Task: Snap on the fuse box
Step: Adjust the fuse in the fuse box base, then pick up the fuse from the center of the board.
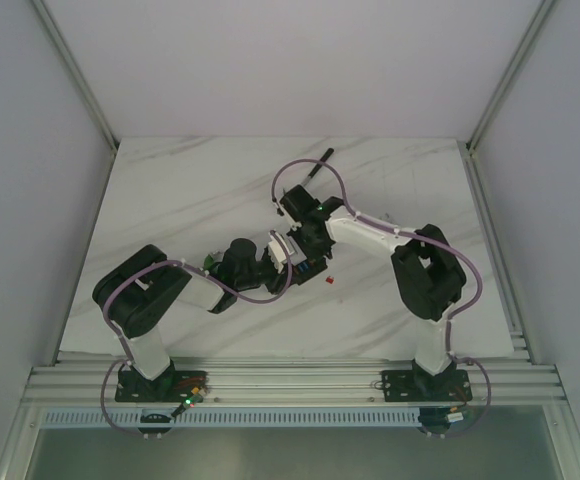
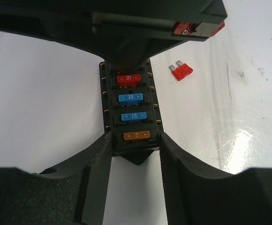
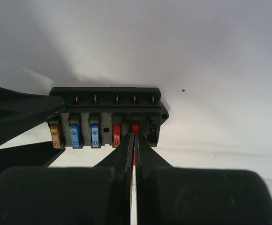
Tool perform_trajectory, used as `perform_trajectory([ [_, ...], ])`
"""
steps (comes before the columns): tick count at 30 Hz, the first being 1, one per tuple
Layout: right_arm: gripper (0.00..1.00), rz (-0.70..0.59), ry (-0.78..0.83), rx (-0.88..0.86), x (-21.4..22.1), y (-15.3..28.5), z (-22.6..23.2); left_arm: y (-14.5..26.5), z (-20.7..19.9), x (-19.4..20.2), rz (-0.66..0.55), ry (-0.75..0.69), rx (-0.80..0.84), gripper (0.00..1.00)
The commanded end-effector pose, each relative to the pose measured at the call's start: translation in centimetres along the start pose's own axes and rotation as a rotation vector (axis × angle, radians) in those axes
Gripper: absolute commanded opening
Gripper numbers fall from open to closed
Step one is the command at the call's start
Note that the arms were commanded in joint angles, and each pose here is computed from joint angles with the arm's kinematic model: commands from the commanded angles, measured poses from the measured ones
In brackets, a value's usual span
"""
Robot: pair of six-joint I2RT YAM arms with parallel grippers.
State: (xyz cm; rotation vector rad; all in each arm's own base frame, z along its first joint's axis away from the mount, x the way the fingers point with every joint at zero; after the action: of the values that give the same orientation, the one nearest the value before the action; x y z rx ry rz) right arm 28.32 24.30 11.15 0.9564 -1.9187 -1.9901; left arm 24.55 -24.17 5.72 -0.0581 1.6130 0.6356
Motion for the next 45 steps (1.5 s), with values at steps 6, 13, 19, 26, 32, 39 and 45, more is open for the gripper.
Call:
perform_trajectory([
  [6,0.0,0.265,-0.014,-0.071,6.4,-7.1,2.0,0.7,-0.9,2.8,0.126,0.041,0.037,0.52],
  [13,0.17,-0.051,-0.075,-0.045,1.3,2.0,1.2,1.2,-0.7,2.6,0.139,0.039,0.005,0.61],
  [19,0.37,-0.202,-0.153,0.038,1.6,6.7,-0.2,1.7,-0.5,1.5,0.109,0.011,-0.025,0.69],
  [26,0.59,-0.231,-0.265,0.099,4.7,6.6,-1.0,2.3,-0.4,-0.7,0.052,-0.013,-0.056,0.72],
  [32,0.72,-0.298,-0.355,0.066,6.1,5.4,-0.6,3.8,0.3,-2.6,-0.005,0.064,-0.227,0.74],
  [39,0.74,-0.306,-0.379,0.1,6.5,2.8,-0.4,6.4,1.3,-4.9,-0.101,0.198,-0.454,0.8],
  [45,0.76,-0.272,-0.379,0.145,6.9,0.5,-0.2,8.3,2.3,-5.1,-0.158,0.387,-0.631,0.93],
])
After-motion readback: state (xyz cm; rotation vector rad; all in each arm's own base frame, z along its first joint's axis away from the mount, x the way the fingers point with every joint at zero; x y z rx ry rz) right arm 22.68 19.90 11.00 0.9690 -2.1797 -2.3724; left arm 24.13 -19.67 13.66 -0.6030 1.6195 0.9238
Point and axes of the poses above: each gripper's point midway between its finger pads, its own y axis back along the fingers, its own z axis along the line the jaws close on, x = y × z, the point moved 8 cm from there along y, back along the fingers, and after that the axes turned 3 degrees about -y, right-handed, at the moved point
